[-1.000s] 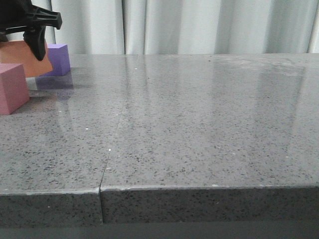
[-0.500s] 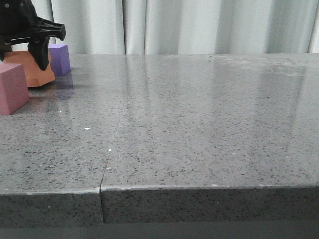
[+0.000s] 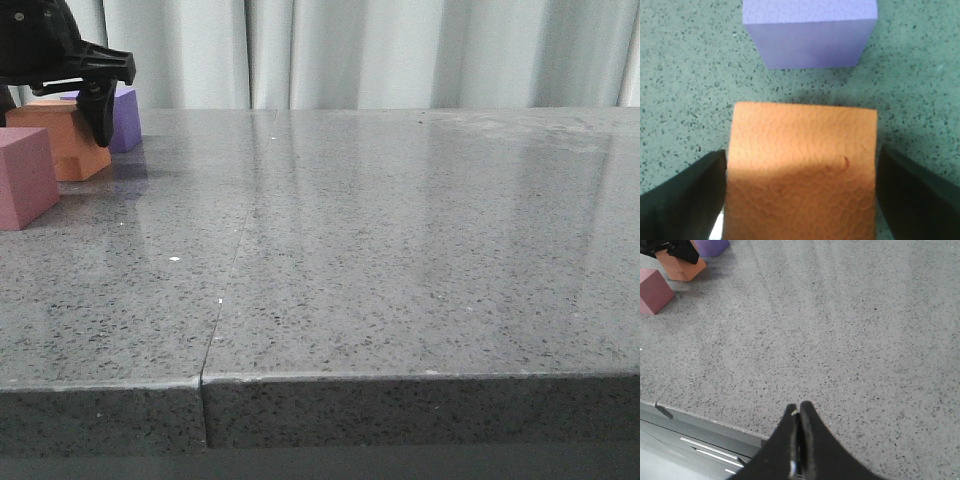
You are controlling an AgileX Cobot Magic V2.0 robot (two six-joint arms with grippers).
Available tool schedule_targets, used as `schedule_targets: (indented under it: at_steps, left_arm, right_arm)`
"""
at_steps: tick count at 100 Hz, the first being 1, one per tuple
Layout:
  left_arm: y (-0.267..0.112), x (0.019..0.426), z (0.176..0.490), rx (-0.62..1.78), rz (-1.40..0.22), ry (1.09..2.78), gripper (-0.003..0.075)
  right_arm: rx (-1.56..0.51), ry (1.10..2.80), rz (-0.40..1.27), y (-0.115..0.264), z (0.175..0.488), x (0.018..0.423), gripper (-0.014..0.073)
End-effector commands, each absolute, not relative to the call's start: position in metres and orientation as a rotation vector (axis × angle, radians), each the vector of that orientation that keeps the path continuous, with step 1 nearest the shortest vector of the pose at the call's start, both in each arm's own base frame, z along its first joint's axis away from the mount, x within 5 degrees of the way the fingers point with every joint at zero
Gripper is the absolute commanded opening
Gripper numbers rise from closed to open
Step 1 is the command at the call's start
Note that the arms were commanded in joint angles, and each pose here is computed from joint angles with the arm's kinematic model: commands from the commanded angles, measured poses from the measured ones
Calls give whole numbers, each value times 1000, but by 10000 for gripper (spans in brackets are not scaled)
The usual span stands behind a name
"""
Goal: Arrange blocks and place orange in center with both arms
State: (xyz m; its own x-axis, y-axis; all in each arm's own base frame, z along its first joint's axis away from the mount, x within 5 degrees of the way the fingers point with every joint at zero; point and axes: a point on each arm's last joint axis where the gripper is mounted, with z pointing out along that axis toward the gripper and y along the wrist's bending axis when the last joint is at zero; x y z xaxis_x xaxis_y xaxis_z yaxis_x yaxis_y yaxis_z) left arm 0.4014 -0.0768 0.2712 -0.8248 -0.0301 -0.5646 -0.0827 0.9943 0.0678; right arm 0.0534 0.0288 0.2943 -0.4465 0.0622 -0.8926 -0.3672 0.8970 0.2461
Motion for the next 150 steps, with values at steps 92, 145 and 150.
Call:
schedule_targets:
  at_steps: [92,145,150]
  left_arm:
    - [-60,338,389,-131,18,2249,-20]
    - [-45,269,389,-101,-27,2166,-20]
    - [-43,260,390,-100,-30,2157,-20]
  right_arm:
    - [-223,1890,503,29,307,56,-69]
    - [-223,1890,503,29,307,56,-69]
    - [-223,1890,503,29,307,56,-69]
